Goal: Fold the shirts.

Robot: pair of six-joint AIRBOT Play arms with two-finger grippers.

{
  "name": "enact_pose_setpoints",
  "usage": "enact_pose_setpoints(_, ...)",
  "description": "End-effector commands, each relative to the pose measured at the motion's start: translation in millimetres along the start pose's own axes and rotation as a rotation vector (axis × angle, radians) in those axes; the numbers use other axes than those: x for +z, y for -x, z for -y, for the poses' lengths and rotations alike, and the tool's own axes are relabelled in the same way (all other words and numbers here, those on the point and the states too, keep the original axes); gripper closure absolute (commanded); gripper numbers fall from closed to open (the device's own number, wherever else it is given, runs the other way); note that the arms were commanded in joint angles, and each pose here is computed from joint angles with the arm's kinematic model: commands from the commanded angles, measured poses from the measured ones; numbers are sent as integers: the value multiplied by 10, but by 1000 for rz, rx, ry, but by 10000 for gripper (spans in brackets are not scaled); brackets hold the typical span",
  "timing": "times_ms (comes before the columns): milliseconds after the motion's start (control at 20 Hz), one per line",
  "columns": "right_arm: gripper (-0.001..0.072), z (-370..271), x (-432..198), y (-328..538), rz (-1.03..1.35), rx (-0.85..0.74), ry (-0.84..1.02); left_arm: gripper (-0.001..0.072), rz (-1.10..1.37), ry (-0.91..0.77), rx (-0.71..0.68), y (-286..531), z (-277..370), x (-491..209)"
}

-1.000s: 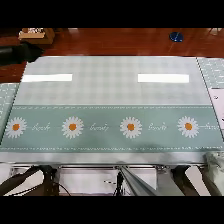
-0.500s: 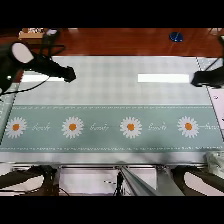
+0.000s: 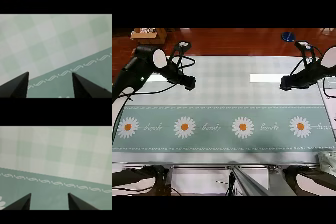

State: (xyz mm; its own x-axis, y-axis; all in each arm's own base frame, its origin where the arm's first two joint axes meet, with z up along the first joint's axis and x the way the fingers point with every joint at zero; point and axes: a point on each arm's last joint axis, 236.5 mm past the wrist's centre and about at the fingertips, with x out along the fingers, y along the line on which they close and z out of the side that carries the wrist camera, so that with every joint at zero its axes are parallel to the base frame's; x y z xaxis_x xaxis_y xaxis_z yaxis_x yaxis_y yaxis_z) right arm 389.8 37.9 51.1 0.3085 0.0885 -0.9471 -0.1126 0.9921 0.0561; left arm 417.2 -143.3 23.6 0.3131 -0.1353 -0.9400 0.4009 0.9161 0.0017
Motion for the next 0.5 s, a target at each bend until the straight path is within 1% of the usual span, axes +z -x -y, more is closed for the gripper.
enact_pose_setpoints(0,174,-36,-1,-8,-3,7,5,100,-10,-1,6,-13,1,-17)
enact_pose_setpoints(450,174,-36,-1,-8,-3,7,5,100,-22,0,5,-64,1,-33)
